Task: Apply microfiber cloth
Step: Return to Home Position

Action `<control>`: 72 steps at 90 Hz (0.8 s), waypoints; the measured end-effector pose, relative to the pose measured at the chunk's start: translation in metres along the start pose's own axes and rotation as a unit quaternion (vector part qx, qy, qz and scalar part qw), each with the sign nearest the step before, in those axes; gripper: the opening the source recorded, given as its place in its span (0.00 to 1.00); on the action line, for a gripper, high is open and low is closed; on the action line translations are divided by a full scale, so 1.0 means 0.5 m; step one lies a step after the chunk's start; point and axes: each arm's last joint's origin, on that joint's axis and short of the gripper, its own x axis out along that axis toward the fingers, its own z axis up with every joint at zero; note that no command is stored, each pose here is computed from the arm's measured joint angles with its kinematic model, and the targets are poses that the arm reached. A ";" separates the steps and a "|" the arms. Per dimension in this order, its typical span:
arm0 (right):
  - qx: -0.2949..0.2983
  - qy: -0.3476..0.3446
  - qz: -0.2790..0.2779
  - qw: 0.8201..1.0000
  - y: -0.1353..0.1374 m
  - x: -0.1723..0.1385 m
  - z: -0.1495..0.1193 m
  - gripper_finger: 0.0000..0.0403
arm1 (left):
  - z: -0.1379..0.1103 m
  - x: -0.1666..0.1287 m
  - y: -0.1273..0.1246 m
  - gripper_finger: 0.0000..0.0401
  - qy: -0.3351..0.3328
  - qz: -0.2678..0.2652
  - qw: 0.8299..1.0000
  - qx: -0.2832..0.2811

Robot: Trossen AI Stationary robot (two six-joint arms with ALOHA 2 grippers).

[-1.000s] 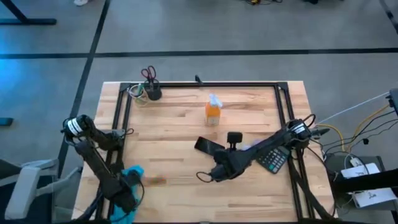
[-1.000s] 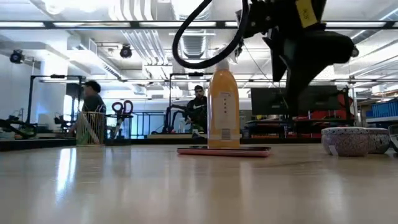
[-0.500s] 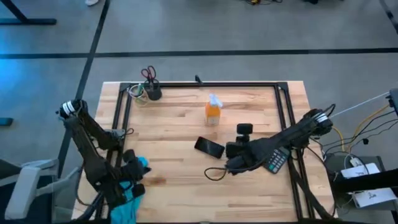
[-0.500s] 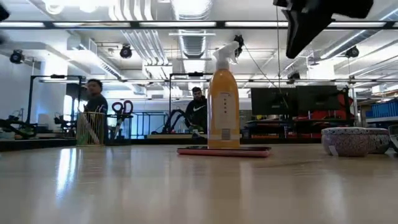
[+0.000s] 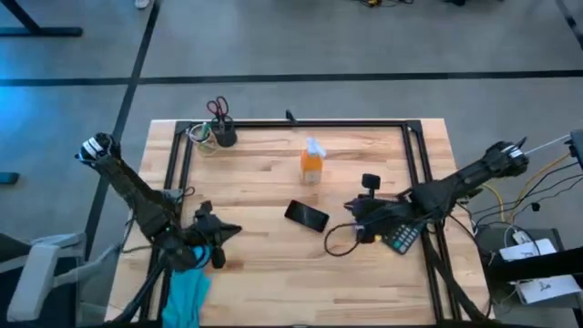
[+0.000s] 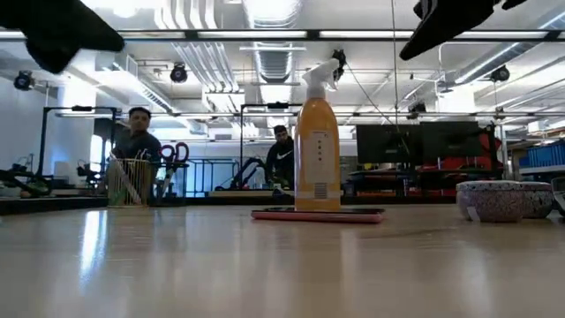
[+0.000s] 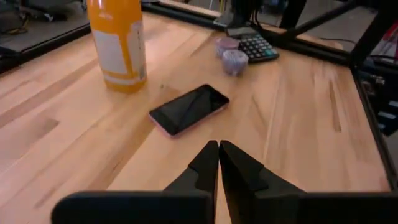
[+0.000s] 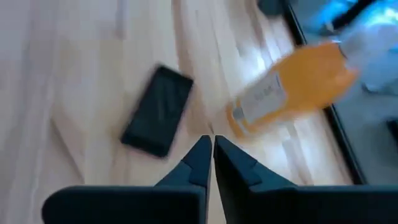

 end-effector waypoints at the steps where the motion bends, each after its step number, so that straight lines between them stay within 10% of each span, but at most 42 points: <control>1: 0.002 -0.005 0.006 1.000 0.000 0.000 -0.003 0.00 | -0.001 0.004 0.002 0.00 0.000 -0.002 1.000 -0.001; 72: 0.099 -0.227 0.090 0.965 -0.048 -0.042 -0.193 0.01 | -0.056 0.093 0.199 0.00 -0.058 -0.043 0.997 -0.019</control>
